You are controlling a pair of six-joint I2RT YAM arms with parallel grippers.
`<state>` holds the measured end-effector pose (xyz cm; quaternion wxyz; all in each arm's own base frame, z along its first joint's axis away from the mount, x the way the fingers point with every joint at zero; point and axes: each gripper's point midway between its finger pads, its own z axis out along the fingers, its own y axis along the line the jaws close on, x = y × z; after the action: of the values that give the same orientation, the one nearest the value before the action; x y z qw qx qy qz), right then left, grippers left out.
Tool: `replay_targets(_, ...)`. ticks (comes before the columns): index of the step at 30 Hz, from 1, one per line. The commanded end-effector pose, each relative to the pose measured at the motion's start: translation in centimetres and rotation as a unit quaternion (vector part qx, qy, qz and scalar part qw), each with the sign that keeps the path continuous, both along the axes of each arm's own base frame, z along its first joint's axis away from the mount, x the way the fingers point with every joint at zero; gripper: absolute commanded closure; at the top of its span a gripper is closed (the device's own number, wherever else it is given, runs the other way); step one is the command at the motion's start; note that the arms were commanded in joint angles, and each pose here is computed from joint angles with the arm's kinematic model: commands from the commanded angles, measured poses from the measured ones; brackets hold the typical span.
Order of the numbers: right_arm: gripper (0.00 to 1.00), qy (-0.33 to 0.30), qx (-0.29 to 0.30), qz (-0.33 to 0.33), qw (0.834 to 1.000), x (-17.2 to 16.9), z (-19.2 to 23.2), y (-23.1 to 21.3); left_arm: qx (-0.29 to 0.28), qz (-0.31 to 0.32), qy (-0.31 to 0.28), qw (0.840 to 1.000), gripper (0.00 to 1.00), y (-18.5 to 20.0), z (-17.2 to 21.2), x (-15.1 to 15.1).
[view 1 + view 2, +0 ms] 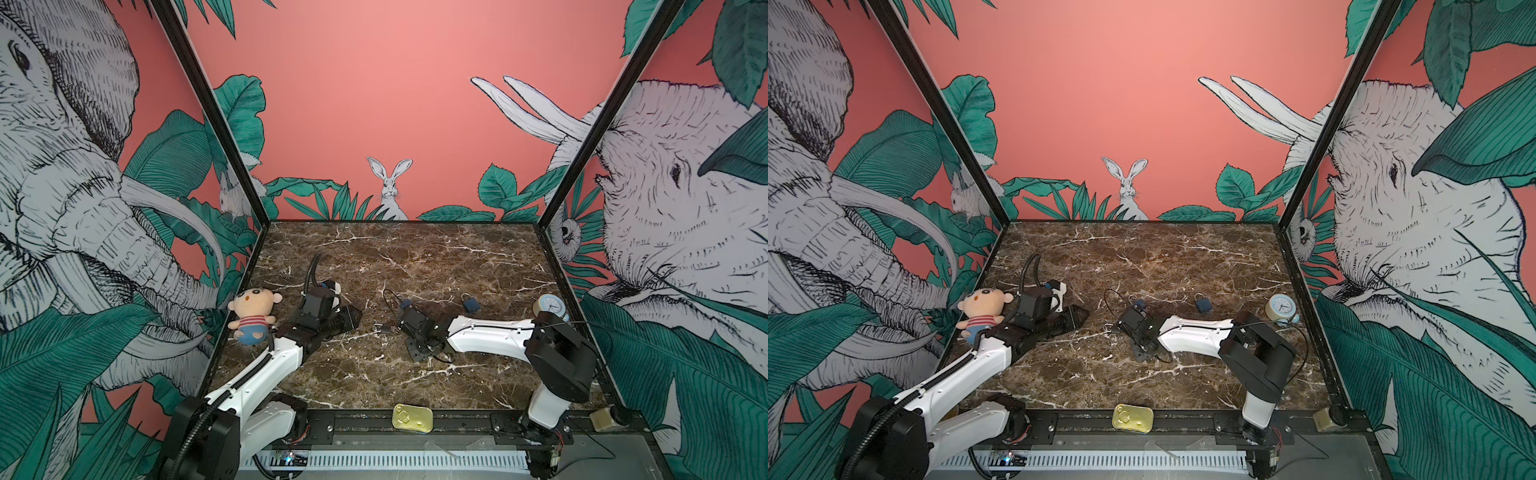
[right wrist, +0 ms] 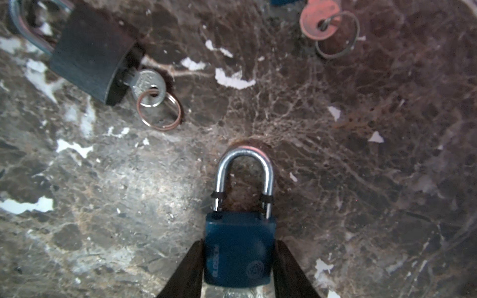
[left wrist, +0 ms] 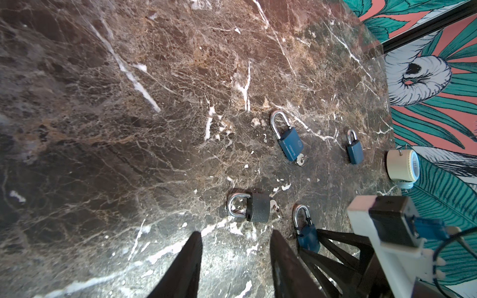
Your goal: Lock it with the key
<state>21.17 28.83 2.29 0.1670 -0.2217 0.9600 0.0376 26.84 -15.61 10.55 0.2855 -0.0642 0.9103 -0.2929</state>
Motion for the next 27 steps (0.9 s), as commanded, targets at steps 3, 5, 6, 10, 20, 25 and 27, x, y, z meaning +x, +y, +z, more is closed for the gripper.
replay_targets(3,0.59,-0.001,-0.002,-0.004,1.0,0.1,-0.4,0.3,-0.01,0.005,-0.01,1.0,0.54,-0.1,0.8,0.7)
replay_targets(5,0.6,0.001,-0.002,-0.008,1.0,0.0,-0.6,0.3,-0.01,0.005,-0.011,1.0,0.54,-0.1,0.8,0.8)
replay_targets(6,0.6,0.002,-0.003,-0.01,1.0,0.0,-0.7,0.3,-0.009,0.005,-0.01,1.0,0.54,-0.1,0.8,0.8)
replay_targets(10,0.62,0.005,-0.009,-0.018,1.0,0.0,-1.0,0.1,-0.009,0.005,-0.009,1.0,0.54,-0.1,0.7,0.9)
replay_targets(20,0.62,0.01,-0.022,-0.019,1.0,0.0,-1.6,0.0,-0.011,0.005,-0.01,1.0,0.54,-0.1,0.8,0.9)
replay_targets(25,0.59,0.011,-0.023,-0.017,1.0,0.1,-1.6,0.2,-0.01,0.005,-0.01,1.0,0.54,-0.1,0.8,0.9)
replay_targets(27,0.58,0.012,-0.025,-0.015,0.999,0.1,-1.7,0.2,-0.01,0.005,-0.01,1.0,0.54,-0.2,0.8,0.9)
